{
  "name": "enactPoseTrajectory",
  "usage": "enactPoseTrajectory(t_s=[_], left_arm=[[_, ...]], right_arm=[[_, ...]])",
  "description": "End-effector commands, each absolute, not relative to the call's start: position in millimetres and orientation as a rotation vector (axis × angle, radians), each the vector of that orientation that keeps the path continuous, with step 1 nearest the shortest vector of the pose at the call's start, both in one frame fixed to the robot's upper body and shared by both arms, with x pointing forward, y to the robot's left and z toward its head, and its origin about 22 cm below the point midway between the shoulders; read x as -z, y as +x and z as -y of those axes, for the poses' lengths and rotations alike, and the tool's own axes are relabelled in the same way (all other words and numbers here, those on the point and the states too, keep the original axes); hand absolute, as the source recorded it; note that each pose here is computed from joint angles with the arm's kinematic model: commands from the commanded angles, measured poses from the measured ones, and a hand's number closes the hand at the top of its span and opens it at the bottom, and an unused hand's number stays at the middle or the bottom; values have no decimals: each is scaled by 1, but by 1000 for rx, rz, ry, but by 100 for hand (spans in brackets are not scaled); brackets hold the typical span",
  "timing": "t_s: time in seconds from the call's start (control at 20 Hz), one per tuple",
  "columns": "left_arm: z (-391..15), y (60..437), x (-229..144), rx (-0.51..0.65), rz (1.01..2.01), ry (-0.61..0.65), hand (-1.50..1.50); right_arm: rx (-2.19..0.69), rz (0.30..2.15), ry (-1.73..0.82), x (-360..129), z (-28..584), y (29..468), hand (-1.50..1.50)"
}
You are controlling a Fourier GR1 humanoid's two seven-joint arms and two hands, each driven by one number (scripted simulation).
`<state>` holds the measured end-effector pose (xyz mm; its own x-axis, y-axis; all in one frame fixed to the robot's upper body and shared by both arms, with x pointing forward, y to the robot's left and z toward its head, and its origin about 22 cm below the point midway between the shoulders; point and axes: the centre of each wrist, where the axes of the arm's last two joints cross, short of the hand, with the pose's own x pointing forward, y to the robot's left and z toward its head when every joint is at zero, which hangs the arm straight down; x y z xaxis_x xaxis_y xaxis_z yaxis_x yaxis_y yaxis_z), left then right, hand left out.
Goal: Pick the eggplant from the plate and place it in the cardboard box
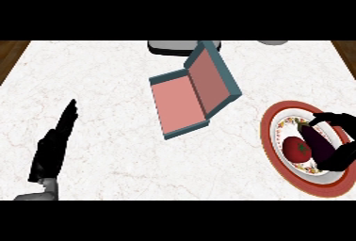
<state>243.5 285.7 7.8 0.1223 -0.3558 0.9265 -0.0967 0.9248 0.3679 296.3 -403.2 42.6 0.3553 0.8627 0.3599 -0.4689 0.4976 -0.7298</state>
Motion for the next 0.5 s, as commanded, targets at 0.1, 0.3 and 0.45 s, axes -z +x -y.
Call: enactPoseTrajectory(t_s=[0.1, 0.3, 0.45], left_arm=[[-269, 233, -14, 207, 1453, 363, 0], [-296, 243, -12, 169, 1435, 389, 0], [-293, 234, -2, 168, 1423, 404, 0]], right_arm=[[-955, 857, -689, -29, 393, 285, 150], [-901, 884, -874, -36, 350, 278, 150], [-876, 865, -1026, -39, 302, 262, 150]])
